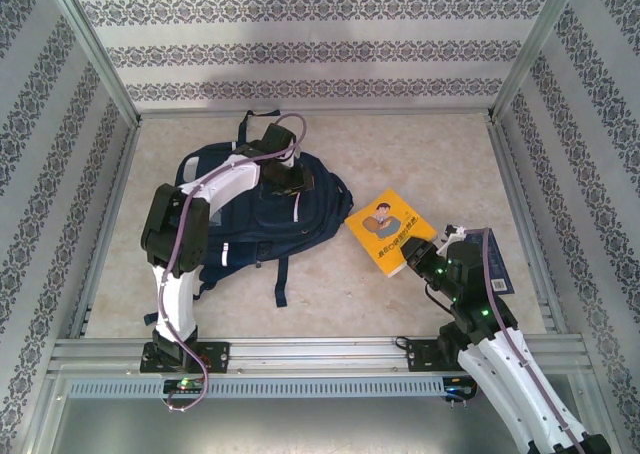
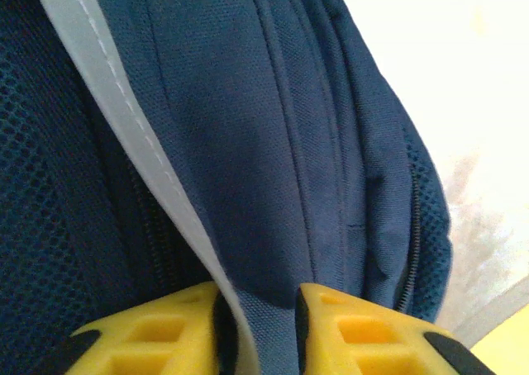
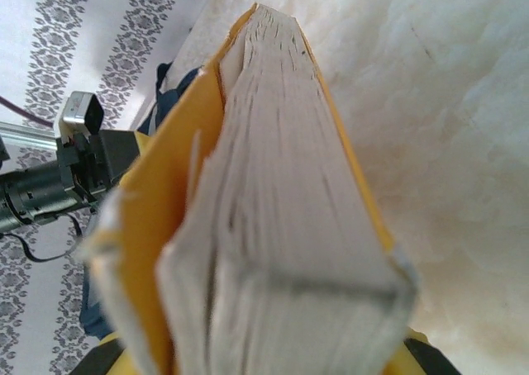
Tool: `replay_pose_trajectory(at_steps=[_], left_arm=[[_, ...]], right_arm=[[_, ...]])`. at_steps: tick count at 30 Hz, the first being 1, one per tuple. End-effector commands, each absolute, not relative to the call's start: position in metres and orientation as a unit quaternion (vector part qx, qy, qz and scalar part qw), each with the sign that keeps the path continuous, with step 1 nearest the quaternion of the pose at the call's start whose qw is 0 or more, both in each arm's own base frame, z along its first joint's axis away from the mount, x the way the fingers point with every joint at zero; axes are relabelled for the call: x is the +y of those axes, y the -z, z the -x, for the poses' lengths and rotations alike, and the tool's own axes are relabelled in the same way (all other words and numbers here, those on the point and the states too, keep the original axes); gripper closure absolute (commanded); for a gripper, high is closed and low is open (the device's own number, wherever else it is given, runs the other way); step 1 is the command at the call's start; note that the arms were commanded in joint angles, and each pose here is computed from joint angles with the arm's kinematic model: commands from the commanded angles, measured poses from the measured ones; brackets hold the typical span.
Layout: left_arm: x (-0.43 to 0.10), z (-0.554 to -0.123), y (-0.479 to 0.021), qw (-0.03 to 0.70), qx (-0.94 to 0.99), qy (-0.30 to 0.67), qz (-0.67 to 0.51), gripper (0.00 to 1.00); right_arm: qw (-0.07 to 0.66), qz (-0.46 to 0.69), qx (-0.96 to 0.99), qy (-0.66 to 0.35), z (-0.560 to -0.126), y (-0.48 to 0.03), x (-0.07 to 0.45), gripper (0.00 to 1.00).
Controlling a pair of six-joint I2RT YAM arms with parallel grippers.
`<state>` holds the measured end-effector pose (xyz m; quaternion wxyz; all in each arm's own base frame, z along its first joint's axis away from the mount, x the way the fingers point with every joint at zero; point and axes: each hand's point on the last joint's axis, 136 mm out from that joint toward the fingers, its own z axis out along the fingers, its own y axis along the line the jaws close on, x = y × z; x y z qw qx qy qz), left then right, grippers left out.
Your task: Pack the student bag
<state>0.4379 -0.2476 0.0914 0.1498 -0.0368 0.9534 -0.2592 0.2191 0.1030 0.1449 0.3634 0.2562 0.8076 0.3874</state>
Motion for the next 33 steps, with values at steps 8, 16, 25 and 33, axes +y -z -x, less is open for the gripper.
replay_pose_trajectory(at_steps=[8, 16, 25, 33], left_arm=[[-0.236, -0.436, -0.111, 0.144, 0.964, 0.221, -0.011, 1.00], [-0.261, -0.402, -0.185, 0.166, 0.951, 0.236, -0.112, 1.00], [-0.272, -0.344, -0.282, 0.213, 0.917, 0.259, -0.215, 1.00], [-0.256, -0.309, -0.360, 0.309, 0.868, 0.292, -0.256, 1.00]], right_arm=[[0.411, -0.217, 0.802, -0.375, -0.219, -0.196, 0.097, 1.00], [0.445, -0.159, 0.825, -0.309, -0.205, -0.221, 0.083, 1.00], [0.413, -0.117, 0.837, -0.340, -0.201, -0.231, 0.102, 1.00], [0.363, -0.083, 0.804, -0.464, -0.183, -0.253, 0.138, 1.00]])
